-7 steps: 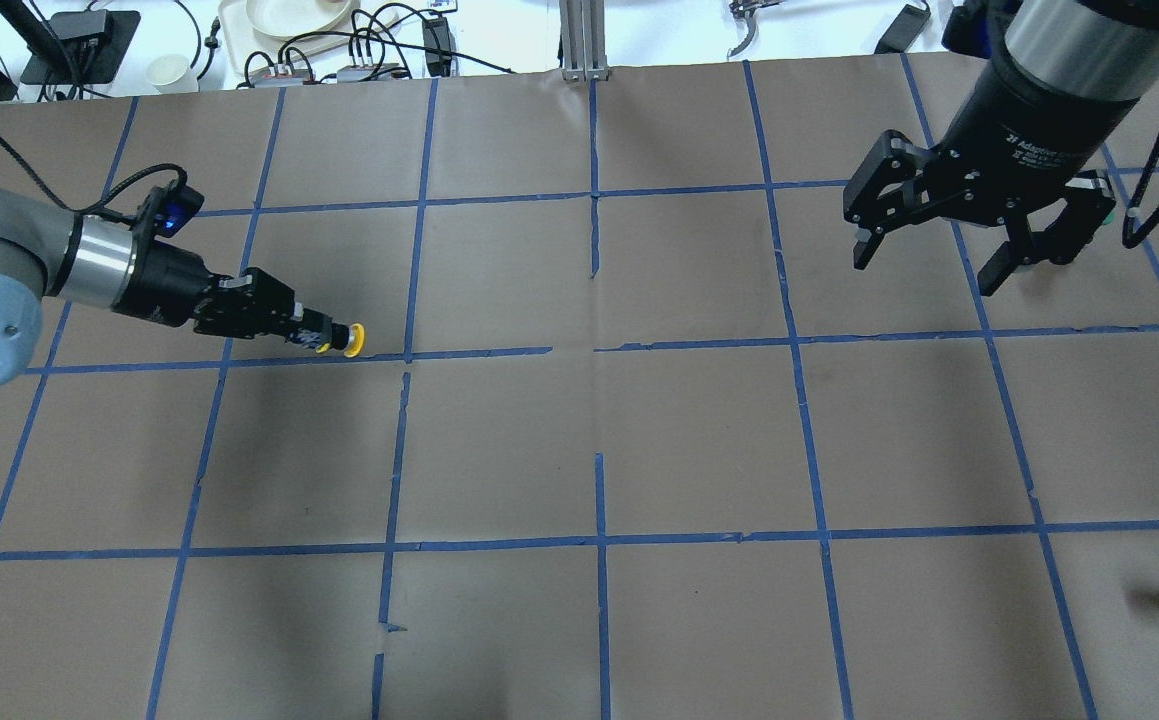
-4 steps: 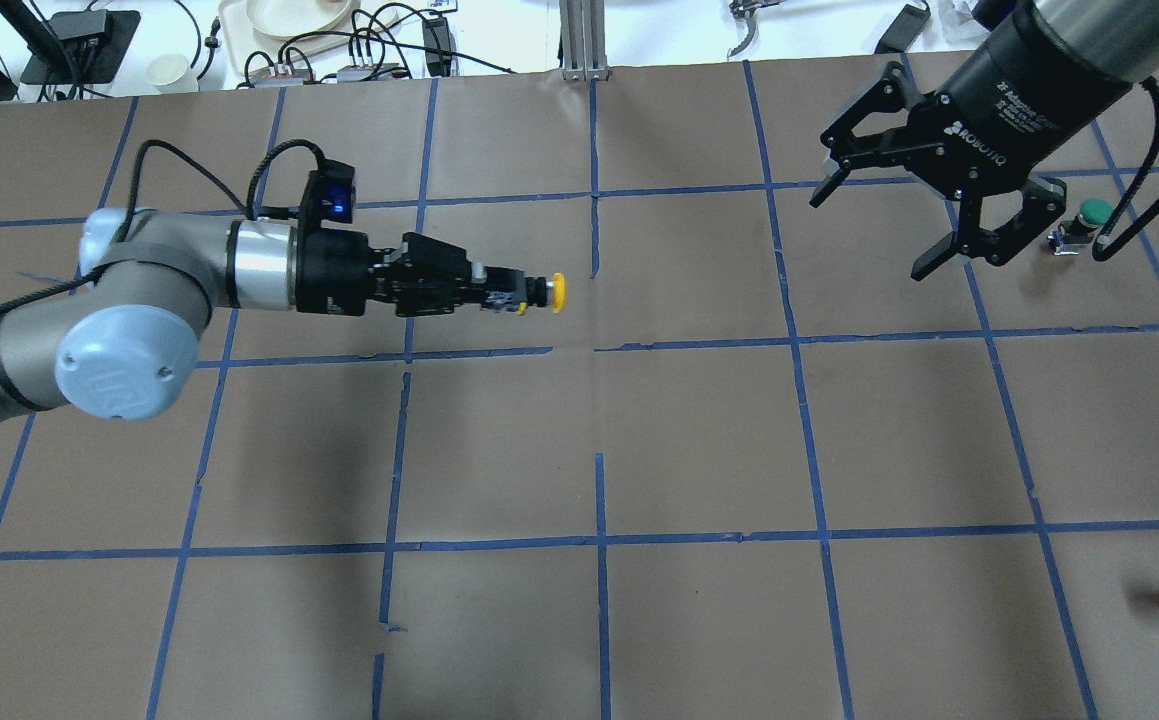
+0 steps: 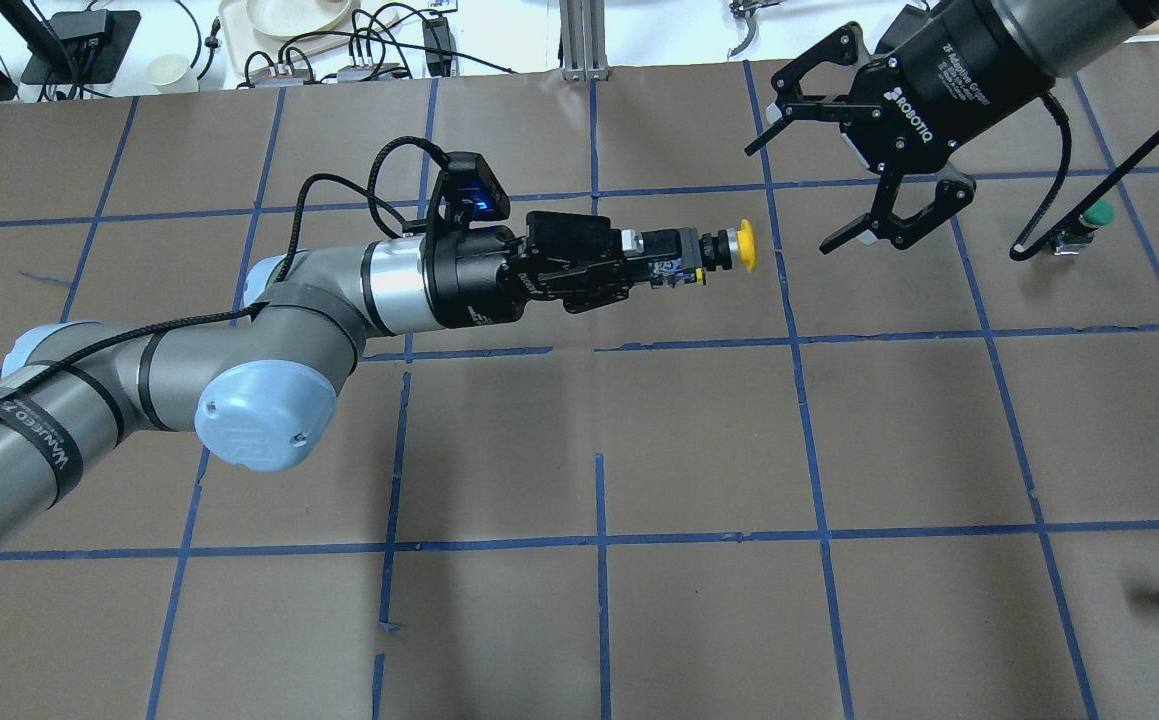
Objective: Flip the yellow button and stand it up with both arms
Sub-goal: 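Lift the button with the left gripper and carry it toward the right gripper, then hold the button with the left gripper while the right gripper grips its cap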
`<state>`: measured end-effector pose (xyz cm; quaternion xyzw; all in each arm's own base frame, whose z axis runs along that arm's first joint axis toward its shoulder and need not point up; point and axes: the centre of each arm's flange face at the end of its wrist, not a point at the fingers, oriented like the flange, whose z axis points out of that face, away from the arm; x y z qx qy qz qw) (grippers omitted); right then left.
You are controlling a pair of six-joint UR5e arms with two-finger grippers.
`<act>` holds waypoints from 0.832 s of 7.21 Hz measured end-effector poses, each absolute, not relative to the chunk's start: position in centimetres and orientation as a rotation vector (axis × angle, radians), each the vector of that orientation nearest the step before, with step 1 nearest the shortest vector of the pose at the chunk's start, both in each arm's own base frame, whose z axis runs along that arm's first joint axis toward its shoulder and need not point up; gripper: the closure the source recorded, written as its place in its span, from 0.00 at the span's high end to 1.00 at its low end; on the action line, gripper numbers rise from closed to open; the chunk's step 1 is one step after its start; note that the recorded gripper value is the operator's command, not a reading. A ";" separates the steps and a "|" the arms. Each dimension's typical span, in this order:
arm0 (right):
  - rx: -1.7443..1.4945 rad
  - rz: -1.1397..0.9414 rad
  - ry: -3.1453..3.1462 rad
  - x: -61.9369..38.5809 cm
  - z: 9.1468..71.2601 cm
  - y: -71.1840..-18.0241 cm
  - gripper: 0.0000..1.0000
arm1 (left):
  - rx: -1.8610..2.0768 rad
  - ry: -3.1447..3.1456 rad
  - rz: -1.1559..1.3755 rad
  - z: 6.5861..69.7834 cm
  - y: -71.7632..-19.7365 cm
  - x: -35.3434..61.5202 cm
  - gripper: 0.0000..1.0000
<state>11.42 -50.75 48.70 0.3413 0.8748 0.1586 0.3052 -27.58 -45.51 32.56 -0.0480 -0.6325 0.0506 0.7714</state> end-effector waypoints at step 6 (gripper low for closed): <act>0.980 0.464 2.272 12.0 51.4 -47.8 0.97 | -0.080 -1.310 0.101 33.9 -45.7 -27.9 0.16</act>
